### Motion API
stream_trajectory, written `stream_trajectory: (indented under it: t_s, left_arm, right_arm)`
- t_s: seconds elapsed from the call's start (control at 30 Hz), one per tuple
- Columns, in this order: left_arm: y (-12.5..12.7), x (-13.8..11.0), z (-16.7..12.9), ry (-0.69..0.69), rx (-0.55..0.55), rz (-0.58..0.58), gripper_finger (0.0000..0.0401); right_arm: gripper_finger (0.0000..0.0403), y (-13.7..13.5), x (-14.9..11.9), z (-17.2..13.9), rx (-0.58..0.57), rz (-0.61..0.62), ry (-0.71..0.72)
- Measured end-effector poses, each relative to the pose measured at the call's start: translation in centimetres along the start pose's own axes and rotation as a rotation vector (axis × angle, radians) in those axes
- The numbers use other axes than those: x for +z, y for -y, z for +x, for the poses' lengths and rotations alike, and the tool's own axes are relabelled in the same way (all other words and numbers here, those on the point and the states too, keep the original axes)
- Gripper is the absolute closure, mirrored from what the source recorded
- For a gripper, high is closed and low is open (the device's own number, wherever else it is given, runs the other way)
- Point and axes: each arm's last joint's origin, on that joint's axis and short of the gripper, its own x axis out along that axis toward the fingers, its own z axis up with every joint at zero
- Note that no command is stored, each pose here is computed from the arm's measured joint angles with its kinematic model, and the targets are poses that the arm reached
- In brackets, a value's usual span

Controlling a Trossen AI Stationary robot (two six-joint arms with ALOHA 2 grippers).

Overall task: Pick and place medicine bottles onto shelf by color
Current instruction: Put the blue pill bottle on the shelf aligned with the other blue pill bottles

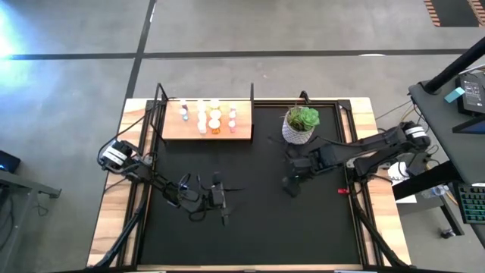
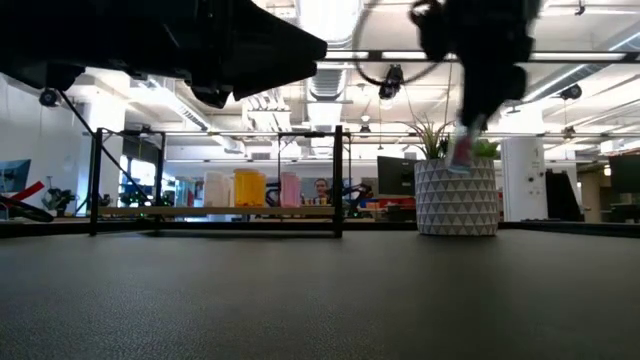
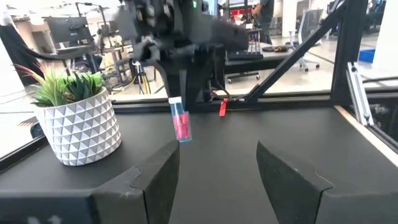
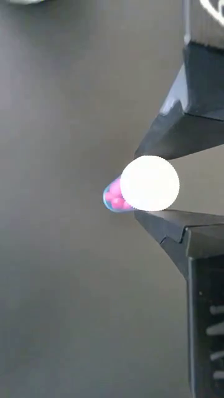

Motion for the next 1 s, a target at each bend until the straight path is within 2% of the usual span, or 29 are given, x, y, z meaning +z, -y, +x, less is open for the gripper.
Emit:
stream_trajectory:
  t_s: [0.27,0.47,0.53,0.73,0.87,1.0]
  left_arm:
    - [0.0,-0.7,0.0,-0.057,0.003,-0.004,0.0202]
    - [-0.9,-1.0,0.4,-0.074,0.093,0.008,0.0202]
    - [-1.4,-1.0,0.8,-0.072,0.114,-0.023,0.0202]
    - [-2.9,-1.6,1.6,-0.11,0.172,-0.132,0.0202]
    - [-3.0,-1.6,1.8,-0.114,0.138,-0.138,0.0202]
    - [-3.4,-1.6,2.1,-0.112,0.154,-0.141,0.0203]
  right_arm:
    - [0.0291,-4.8,4.5,0.9,0.02,-0.257,0.022]
    - [0.0289,-7.4,7.0,1.4,0.037,-0.42,0.054]
    - [0.0289,-8.1,7.7,1.5,0.044,-0.464,0.068]
    - [0.0292,-9.5,9.1,1.6,0.033,-0.562,0.079]
    - [0.029,-9.9,9.6,1.4,-0.006,-0.607,0.094]
    - [0.0289,-10.2,10.0,1.5,-0.008,-0.648,0.1]
